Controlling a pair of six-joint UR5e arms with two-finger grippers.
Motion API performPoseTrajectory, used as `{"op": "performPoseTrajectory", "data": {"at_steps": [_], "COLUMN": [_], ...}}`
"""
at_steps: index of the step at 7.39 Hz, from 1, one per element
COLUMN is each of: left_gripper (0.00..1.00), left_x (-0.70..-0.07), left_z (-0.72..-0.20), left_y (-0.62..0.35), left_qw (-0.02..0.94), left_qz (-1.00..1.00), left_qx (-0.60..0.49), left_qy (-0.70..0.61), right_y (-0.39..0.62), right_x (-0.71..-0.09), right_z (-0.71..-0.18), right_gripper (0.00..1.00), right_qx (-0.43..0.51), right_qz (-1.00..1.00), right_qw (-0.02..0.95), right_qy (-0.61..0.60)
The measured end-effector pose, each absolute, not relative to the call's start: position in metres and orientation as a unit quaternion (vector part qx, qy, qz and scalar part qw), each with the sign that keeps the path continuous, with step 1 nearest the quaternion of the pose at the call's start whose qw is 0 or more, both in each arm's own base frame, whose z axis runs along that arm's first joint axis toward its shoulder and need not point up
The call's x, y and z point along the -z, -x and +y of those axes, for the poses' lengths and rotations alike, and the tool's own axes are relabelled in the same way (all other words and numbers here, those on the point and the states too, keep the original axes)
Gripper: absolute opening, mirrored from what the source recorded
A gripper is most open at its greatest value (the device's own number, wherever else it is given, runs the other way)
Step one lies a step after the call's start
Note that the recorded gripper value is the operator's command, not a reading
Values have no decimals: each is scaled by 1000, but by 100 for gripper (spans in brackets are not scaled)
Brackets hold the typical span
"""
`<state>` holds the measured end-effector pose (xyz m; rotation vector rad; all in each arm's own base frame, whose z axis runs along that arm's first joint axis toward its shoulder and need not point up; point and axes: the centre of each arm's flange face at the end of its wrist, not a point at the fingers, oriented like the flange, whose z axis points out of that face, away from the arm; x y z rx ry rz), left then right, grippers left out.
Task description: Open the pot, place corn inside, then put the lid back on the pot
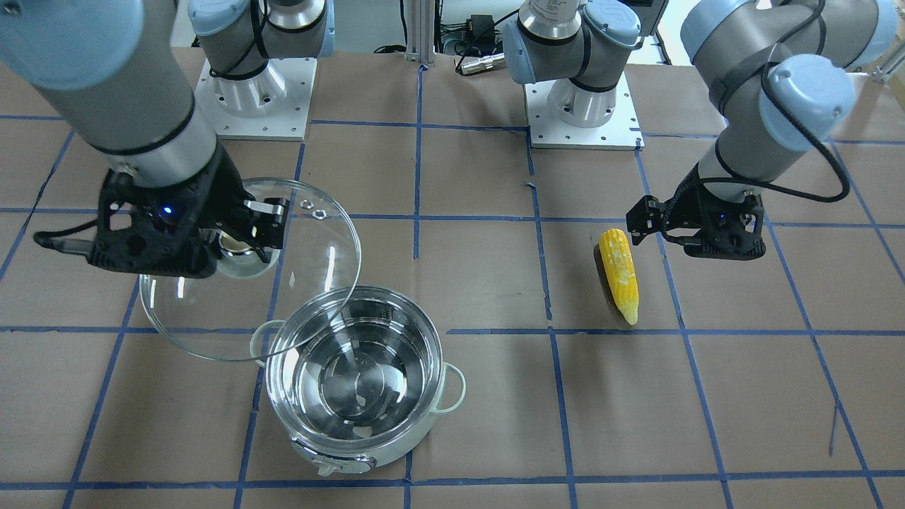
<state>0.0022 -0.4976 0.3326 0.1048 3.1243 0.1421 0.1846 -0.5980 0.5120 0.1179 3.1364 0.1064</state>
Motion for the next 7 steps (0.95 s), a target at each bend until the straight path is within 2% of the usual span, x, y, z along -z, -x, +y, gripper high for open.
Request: {"op": "performPoseTrajectory", "data": {"at_steps": [3,7], "left_gripper": [100,100], "left_x": [-239,-180], "left_z": [-464,-463], "left_y": [-8,-7], "left_qw": [-6,-22], "left_qz": [999,997], "left_qx": [-41,-59], "left_qy": [-35,-37], "right_y": [-159,-148], "right_x": [-534,-535], "right_z": [-577,-565], "right_gripper": [42,42], "right_qx": [-34,-39], "right_qz": [998,998], "right_qw": [0,0], "right_qy": [-44,-46]}}
